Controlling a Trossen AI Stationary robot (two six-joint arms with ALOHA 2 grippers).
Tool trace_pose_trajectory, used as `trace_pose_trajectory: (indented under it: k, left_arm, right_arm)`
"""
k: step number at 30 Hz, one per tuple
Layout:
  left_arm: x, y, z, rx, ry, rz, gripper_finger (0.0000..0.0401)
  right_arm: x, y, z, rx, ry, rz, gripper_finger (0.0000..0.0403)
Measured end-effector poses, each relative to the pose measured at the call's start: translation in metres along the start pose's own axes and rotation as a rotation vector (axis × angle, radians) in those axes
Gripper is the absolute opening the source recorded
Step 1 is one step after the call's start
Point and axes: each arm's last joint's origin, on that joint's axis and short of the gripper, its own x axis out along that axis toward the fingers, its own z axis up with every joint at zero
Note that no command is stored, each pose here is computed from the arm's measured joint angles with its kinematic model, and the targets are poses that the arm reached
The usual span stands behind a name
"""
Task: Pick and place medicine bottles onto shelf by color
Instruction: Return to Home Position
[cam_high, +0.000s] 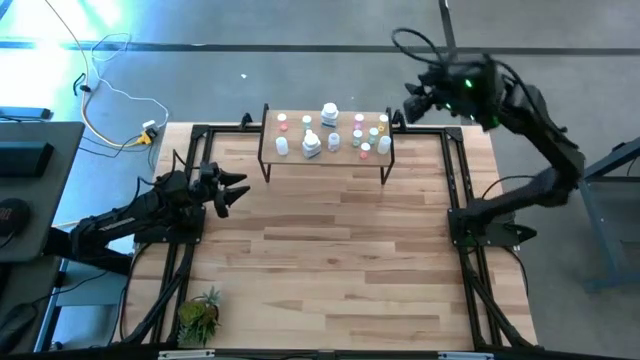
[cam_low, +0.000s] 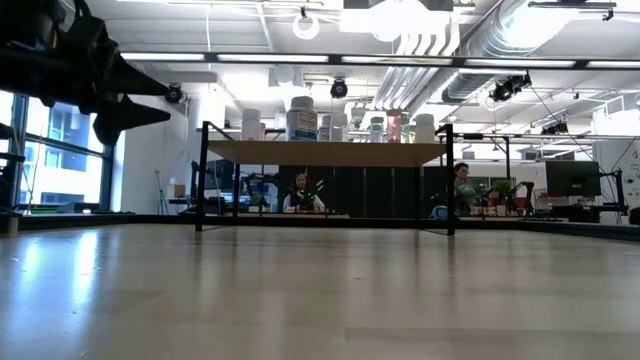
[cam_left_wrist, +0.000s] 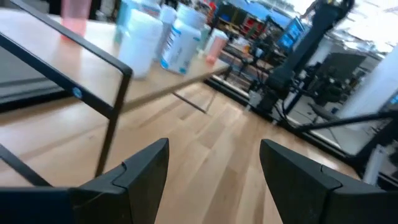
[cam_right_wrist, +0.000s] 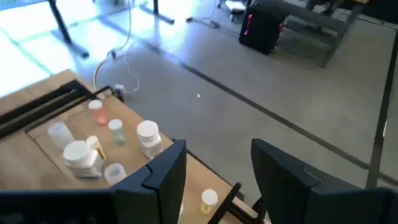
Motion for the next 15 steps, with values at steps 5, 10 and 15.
trace_pose_trajectory:
  k: [5,10,15]
  left_arm:
    - [0.0,-0.002,0.002,0.018,-0.022,-0.012,0.0241]
    - [0.0,-0.003,0.002,0.031,-0.025,-0.013,0.0241]
    - [0.0,-0.004,0.001,0.039,-0.044,0.03,0.0241]
  right_arm:
    - [-0.019,-0.01,-0.043,0.11,-0.105,-0.018,0.0172]
    - [-0.035,-0.015,-0.083,0.198,-0.209,0.058,0.0172]
    - [-0.05,-0.02,-0.112,0.229,-0.292,0.144,0.0172]
